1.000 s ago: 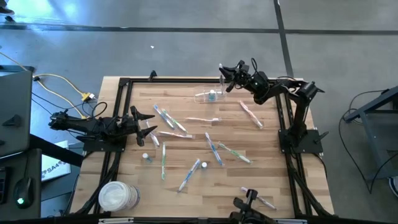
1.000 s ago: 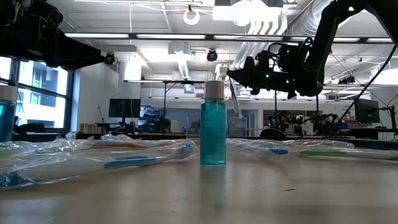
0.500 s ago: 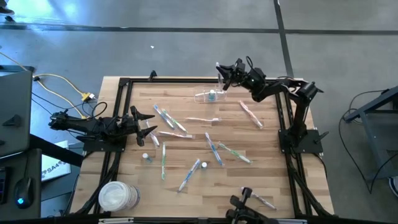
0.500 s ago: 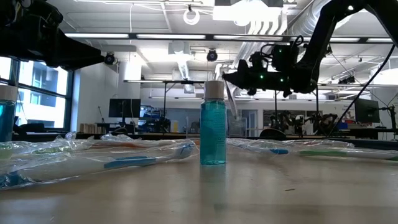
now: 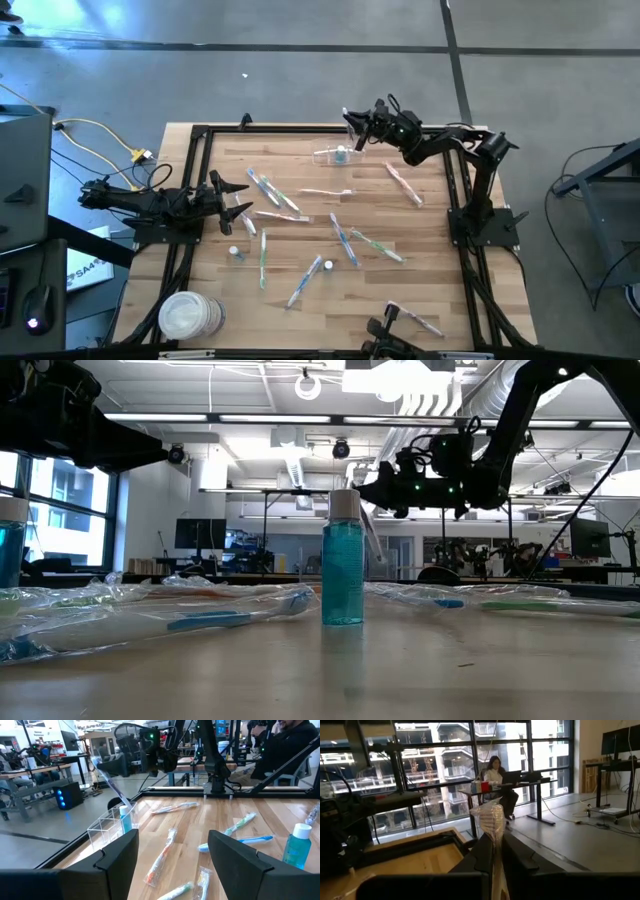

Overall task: Pick & Place toothbrushing station
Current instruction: Put the top right violet toothbrush into the transparent organizer

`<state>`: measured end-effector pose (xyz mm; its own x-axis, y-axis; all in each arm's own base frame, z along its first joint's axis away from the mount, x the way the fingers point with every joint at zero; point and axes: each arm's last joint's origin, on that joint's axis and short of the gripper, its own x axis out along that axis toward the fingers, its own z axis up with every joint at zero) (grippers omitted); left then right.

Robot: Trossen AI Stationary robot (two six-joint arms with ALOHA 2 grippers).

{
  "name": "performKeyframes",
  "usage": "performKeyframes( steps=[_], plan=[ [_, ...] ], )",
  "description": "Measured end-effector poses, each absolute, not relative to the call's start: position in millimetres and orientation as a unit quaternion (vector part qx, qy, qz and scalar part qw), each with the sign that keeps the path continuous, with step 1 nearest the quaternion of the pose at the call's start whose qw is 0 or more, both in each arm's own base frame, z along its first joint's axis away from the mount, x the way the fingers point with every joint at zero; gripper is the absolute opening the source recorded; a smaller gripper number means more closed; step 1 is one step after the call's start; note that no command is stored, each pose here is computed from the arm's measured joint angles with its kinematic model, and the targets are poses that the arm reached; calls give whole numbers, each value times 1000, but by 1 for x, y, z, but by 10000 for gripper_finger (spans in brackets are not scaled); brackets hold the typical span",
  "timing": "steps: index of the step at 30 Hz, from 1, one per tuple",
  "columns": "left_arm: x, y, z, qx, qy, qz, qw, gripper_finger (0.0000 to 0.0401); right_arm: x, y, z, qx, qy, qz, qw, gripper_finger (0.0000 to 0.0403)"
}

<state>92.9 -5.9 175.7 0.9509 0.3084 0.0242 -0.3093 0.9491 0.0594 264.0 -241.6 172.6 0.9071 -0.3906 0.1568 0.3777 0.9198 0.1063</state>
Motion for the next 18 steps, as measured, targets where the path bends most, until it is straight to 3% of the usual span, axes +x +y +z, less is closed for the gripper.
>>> performKeyframes(
  steps=[4,11,18],
  plan=[
    [93,-6,176,31,-7,156,987,239,270,-236,170,68,-80,-193,976,16],
    [93,-6,176,31,-7,156,987,239,285,-217,170,41,-73,-161,983,16],
    [93,-6,176,31,-7,156,987,239,288,-215,168,24,-63,-204,977,16]
  ],
)
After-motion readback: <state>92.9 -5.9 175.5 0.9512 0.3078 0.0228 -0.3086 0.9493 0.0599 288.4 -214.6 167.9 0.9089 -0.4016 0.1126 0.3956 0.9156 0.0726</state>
